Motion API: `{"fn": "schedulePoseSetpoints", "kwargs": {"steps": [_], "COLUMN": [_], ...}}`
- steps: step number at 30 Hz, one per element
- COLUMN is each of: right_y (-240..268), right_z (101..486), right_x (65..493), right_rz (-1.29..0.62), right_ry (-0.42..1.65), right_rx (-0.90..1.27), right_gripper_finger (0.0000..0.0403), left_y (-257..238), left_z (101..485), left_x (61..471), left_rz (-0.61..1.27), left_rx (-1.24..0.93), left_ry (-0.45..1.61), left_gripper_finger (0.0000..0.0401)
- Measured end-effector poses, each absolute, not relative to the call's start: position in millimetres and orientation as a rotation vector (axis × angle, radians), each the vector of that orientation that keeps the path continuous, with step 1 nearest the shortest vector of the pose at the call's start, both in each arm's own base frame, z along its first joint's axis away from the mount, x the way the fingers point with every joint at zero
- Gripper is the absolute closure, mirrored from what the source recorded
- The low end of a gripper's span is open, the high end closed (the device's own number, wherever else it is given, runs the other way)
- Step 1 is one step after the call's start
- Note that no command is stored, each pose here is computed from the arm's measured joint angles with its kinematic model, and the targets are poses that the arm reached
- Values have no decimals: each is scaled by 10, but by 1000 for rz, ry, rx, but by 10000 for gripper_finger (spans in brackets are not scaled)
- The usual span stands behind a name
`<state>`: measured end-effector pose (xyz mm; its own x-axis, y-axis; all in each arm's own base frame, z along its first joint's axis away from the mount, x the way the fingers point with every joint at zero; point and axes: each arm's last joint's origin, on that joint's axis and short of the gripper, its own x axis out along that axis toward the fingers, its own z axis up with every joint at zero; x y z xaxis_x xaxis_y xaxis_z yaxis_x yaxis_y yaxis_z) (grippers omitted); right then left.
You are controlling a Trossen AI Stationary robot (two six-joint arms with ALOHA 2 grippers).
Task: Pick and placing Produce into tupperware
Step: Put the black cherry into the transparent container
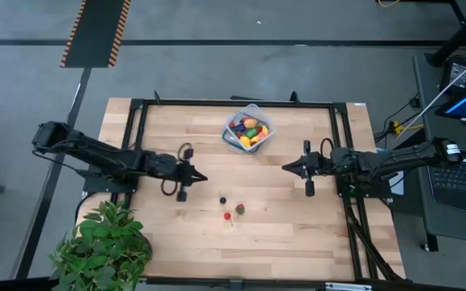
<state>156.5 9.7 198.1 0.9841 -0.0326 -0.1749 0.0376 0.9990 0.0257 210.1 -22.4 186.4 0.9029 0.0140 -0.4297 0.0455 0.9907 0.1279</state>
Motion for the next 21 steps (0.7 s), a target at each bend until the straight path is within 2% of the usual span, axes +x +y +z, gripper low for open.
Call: {"fn": "schedulePoseSetpoints", "kwargs": {"steps": [6, 13, 21], "right_y": [97, 97, 97], "right_z": [1982, 1952, 1951], "right_x": [1566, 1560, 1560], "right_rz": [-35, -33, -34], "right_ry": [175, 205, 208], "right_rx": [31, 28, 29], "right_gripper_finger": [399, 398, 398], "left_y": [-289, -466, -679], "left_z": [1970, 2110, 2199], "left_x": [2423, 2668, 2903], "left_rz": [-22, 53, 8], "left_rx": [165, 265, 318], "left_ry": [573, 703, 801], "left_gripper_finger": [377, 315, 260]}}
